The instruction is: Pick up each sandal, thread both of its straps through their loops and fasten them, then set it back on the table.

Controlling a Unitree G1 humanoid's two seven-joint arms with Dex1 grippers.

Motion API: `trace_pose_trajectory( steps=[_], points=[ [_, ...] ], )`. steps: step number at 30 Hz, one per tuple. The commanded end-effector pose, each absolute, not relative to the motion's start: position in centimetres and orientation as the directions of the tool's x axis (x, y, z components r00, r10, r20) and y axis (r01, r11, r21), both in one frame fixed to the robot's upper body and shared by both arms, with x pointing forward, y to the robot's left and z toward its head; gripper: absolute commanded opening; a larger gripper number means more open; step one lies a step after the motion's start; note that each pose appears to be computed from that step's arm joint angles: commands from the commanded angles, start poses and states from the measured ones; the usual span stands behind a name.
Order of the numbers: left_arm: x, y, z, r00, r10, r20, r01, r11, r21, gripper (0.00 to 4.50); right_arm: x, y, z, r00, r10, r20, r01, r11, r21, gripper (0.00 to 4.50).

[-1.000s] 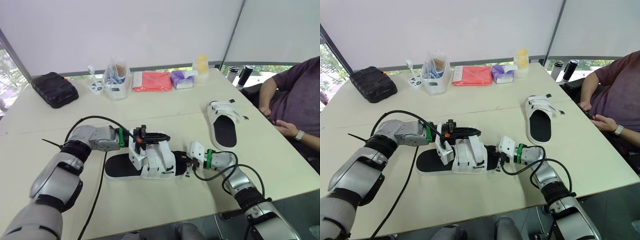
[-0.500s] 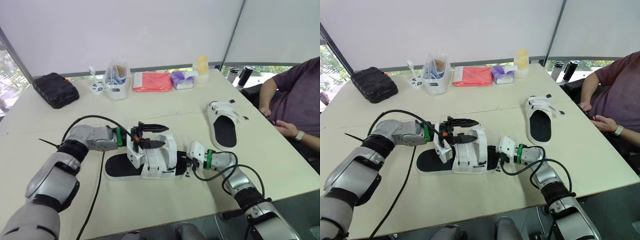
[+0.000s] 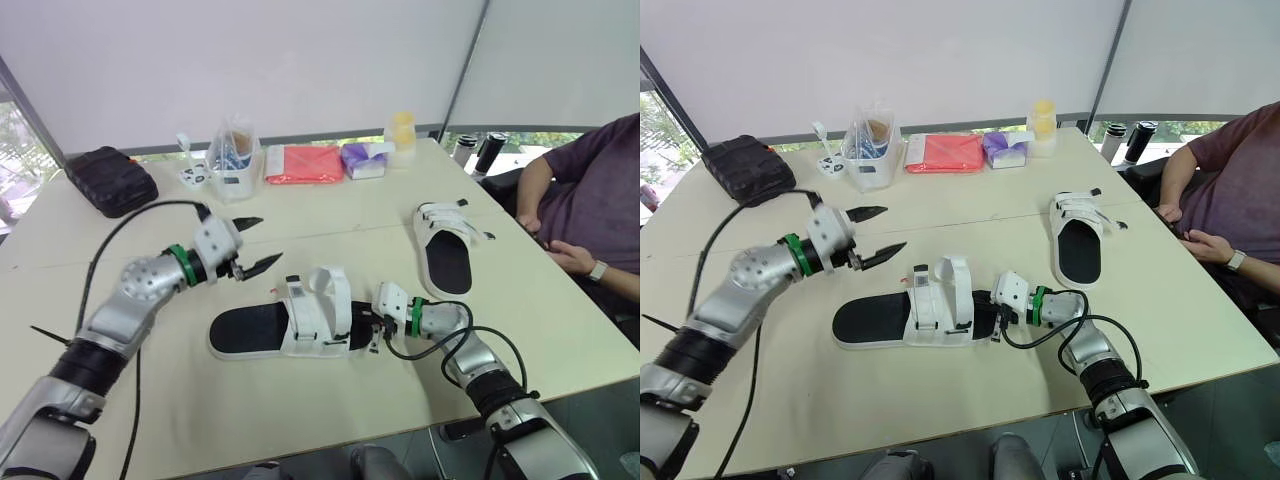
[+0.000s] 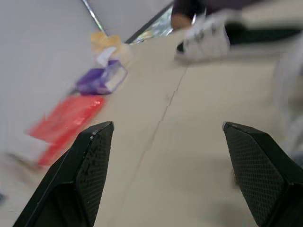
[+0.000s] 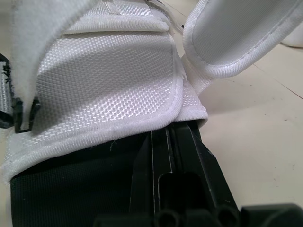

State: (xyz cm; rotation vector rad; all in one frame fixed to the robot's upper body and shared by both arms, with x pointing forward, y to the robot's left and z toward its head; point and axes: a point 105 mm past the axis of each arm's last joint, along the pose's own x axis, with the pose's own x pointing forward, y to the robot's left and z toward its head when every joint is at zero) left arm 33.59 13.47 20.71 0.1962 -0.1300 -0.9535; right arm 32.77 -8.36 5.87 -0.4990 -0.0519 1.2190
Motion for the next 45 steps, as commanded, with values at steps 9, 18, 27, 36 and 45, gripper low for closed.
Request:
trace_pose_trajectory(
  steps=[9, 18, 27, 36, 45],
  points=[
    [26.5, 10.1, 16.9, 0.285, -0.94, -0.185, 0.942, 0.311, -0.129, 3.8, 30.5, -10.3, -1.6, 0.297, 0.825, -0.48, -0.953, 0.223, -0.206, 0.0],
    [26.8, 6.9, 15.7, 0.199, -0.965, -0.17, 0.958, 0.228, -0.176, 3.8, 30.6, -10.2, -1.5, 0.307, 0.826, -0.473, -0.949, 0.229, -0.216, 0.0],
    [28.1, 4.5, 14.4, 0.142, -0.969, -0.2, 0.967, 0.18, -0.183, 3.56, 30.7, -10.1, -1.5, 0.321, 0.824, -0.467, -0.945, 0.244, -0.218, 0.0],
    [29.6, 3.7, 13.4, 0.159, -0.964, -0.215, 0.959, 0.202, -0.198, 0.06, 30.7, -10.2, -1.6, 0.334, 0.822, -0.462, -0.94, 0.259, -0.22, 0.0],
    [30.9, 5.1, 17.1, 0.149, -0.985, -0.086, 0.915, 0.17, -0.366, 0.06, 30.6, -10.3, -1.8, 0.33, 0.818, -0.472, -0.942, 0.254, -0.218, 0.0]
  ],
)
